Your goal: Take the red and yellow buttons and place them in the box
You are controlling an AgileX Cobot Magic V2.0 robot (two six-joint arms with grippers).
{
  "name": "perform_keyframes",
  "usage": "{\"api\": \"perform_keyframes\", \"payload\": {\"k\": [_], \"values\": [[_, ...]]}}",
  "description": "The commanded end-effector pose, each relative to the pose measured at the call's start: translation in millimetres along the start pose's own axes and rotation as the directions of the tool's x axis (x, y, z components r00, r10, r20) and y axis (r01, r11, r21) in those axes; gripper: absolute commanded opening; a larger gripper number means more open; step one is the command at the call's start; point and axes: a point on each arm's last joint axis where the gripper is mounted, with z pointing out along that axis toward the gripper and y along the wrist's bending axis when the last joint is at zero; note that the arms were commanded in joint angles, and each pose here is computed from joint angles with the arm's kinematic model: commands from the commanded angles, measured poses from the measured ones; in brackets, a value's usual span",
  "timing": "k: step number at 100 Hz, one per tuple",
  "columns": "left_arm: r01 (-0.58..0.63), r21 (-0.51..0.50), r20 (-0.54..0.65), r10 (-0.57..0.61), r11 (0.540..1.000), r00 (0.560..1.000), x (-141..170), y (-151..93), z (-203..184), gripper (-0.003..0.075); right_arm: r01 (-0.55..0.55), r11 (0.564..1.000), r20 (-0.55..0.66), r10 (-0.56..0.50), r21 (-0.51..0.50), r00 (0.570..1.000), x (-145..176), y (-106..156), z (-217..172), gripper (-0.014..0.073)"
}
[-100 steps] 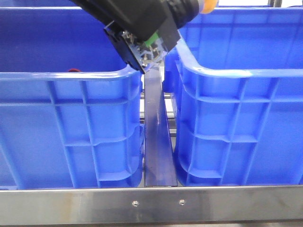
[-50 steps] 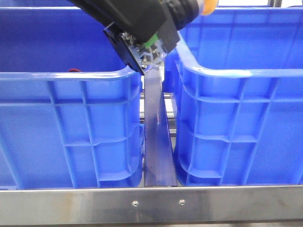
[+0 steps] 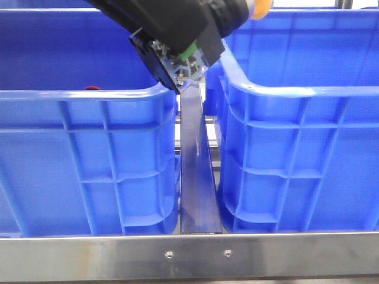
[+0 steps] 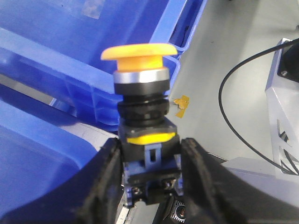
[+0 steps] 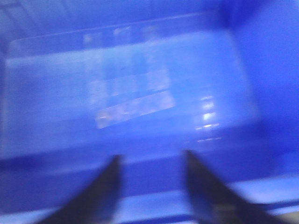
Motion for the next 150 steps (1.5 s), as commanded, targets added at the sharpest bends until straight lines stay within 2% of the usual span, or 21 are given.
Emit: {"api": "perform_keyframes", "payload": {"k": [1,6,15,26,36,43,44,56,63,91,120,130,150], "values": [[-0.003,-0.007,0.105,0.004,1.000,0.994,-13,-3,-13,0.0146,-0.032,0.998,0.067,0.035,-0.051,0.997,-18,6,0,0.0612],[-0.003,-0.007,0.105,0.004,1.000,0.994,-13,-3,-13,0.0146,-0.068,0.994,0.048,0.072,-0.087,0.996,-19,10,2,0.0667],[-0.003,-0.007,0.105,0.004,1.000,0.994,-13,-3,-13,0.0146,-0.109,0.979,0.001,0.111,-0.172,0.994,-21,19,4,0.0632],[-0.003,-0.007,0.105,0.004,1.000,0.994,-13,-3,-13,0.0146,-0.154,0.924,-0.080,0.134,-0.349,0.988,-21,37,3,0.0622],[-0.003,-0.007,0.105,0.004,1.000,0.994,-13,-3,-13,0.0146,-0.212,0.831,-0.155,0.152,-0.515,0.976,-22,55,2,0.0622],[-0.003,-0.007,0.105,0.004,1.000,0.994,-13,-3,-13,0.0146,-0.256,0.748,-0.214,0.155,-0.612,0.964,-23,67,2,0.0622],[-0.003,-0.007,0.105,0.004,1.000,0.994,-13,-3,-13,0.0146,-0.275,0.722,-0.233,0.160,-0.635,0.959,-23,69,1,0.0622],[-0.003,-0.007,0.105,0.004,1.000,0.994,-13,-3,-13,0.0146,-0.330,0.607,-0.311,0.141,-0.722,0.940,-25,83,5,0.0622],[-0.003,-0.007,0.105,0.004,1.000,0.994,-13,-3,-13,0.0146,-0.355,0.575,-0.345,0.132,-0.737,0.929,-25,89,11,0.0622],[-0.003,-0.007,0.105,0.004,1.000,0.994,-13,-3,-13,0.0146,-0.390,0.538,-0.440,0.038,-0.747,0.897,-14,114,27,0.0621],[-0.003,-0.007,0.105,0.004,1.000,0.994,-13,-3,-13,0.0146,-0.383,0.536,-0.449,0.008,-0.752,0.893,-7,133,34,0.0613],[-0.003,-0.007,0.105,0.004,1.000,0.994,-13,-3,-13,0.0146,-0.384,0.533,-0.453,0.002,-0.754,0.891,-6,135,35,0.0554],[-0.003,-0.007,0.105,0.003,1.000,0.995,-13,-3,-13,0.0146,-0.401,0.527,-0.467,0.009,-0.749,0.884,-6,137,37,0.0376]]}}
